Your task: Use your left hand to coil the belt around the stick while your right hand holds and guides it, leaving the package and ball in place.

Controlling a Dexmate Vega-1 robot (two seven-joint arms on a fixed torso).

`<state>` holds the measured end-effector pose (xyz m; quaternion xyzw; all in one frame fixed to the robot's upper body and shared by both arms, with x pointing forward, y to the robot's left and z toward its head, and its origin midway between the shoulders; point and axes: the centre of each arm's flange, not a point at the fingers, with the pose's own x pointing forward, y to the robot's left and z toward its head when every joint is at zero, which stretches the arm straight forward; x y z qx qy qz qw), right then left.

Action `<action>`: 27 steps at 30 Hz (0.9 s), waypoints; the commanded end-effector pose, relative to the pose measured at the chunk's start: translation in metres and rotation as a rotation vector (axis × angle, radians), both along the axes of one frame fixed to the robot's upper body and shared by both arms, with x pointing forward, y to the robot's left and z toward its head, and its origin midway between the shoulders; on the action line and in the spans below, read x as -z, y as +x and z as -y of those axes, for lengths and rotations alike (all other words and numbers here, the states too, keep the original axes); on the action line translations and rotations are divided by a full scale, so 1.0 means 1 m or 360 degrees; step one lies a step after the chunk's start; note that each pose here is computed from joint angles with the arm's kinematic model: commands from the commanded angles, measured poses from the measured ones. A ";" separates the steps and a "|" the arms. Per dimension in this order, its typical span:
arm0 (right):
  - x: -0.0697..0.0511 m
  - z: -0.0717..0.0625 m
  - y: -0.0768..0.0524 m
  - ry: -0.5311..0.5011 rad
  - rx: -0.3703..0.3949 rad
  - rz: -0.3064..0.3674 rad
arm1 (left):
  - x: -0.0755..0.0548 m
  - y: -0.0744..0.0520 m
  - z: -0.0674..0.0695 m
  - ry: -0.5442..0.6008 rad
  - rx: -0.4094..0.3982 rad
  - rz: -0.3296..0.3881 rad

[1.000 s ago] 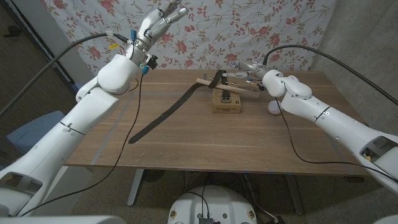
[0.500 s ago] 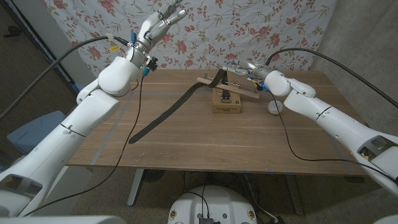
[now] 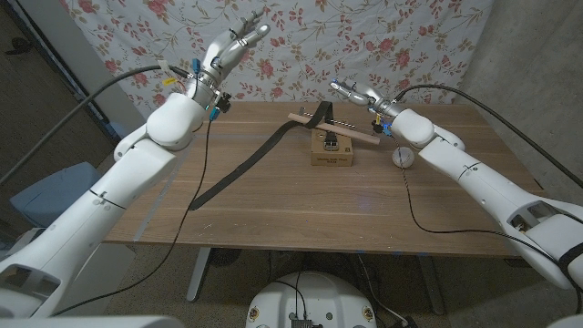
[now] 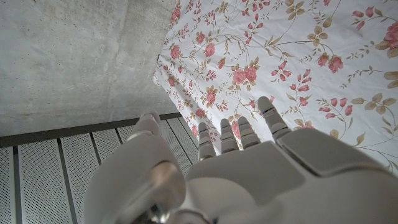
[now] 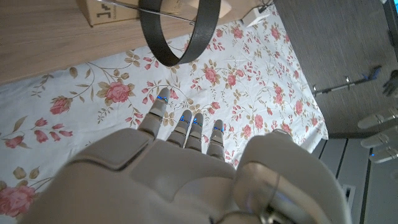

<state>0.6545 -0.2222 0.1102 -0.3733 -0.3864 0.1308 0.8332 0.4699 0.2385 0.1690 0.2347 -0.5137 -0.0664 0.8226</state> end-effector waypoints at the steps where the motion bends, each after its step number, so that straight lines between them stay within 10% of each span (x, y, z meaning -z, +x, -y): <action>1: 0.002 0.012 0.000 0.0378 -0.0341 0.0016 | 0.025 0.013 -0.009 -0.0060 -0.0018 -0.0105; 12: 0.014 0.019 0.008 0.0657 -0.0538 -0.0048 | 0.041 0.025 -0.012 -0.0041 0.0007 -0.0191; 27: 0.013 0.026 0.006 0.0843 -0.0517 0.0053 | 0.063 0.029 -0.012 -0.0102 -0.0056 -0.0301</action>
